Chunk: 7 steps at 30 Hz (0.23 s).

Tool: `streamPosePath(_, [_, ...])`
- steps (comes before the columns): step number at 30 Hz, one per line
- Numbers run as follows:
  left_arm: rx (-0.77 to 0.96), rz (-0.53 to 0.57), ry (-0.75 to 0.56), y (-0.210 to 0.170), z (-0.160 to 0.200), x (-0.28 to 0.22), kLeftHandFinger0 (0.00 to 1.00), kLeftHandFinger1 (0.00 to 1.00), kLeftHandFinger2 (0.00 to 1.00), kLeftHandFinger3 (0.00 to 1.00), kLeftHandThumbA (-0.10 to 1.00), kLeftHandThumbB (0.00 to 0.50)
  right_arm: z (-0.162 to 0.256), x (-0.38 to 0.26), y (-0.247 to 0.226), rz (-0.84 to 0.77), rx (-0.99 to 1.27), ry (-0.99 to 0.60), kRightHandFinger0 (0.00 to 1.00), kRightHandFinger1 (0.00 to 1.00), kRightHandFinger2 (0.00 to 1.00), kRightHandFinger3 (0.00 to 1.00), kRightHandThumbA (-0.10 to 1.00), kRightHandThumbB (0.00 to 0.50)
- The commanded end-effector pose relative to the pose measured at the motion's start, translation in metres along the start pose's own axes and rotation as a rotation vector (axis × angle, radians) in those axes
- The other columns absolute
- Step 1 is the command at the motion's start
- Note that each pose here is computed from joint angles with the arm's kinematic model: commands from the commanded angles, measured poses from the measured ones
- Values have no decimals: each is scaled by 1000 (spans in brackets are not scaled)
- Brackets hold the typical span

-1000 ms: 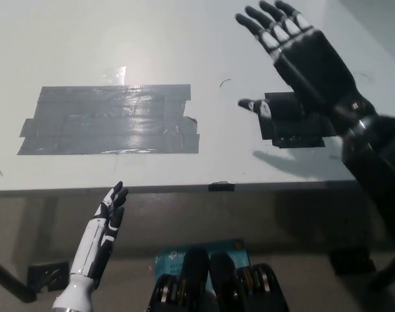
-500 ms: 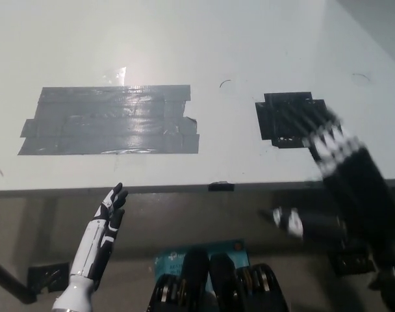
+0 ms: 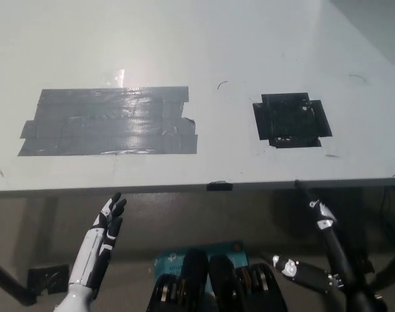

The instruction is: A stack of plates is kept in the middle of the desk close to the robot and the robot grabs the stack with its right hand, picks it up and hands it to a person.

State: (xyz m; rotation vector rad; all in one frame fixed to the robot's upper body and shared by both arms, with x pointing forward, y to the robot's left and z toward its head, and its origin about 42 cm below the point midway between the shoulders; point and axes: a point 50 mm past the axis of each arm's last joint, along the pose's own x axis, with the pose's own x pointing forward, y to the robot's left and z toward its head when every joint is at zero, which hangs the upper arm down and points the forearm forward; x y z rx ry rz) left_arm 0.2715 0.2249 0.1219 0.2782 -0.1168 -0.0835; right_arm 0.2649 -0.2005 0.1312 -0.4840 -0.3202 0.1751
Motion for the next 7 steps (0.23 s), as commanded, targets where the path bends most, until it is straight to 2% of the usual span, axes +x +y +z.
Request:
streamPosePath(1, [-7, 20, -72, 2, 12, 3, 1000, 1000, 1000, 1000, 1000, 95, -7, 8, -3, -39, 105, -44, 1000, 1000, 1000, 1000, 922, 408])
streamPosePath(4, [-1, 23, -78, 1, 12, 4, 1000, 1000, 1000, 1000, 1000, 88, -7, 7, -1, 13, 94, -24, 1000, 1000, 1000, 1000, 952, 433])
streamPosePath(7, [-2, 28, -82, 2, 12, 5, 1000, 1000, 1000, 1000, 1000, 82, -8, 8, 1, 60, 87, -10, 1000, 1000, 1000, 1000, 934, 415])
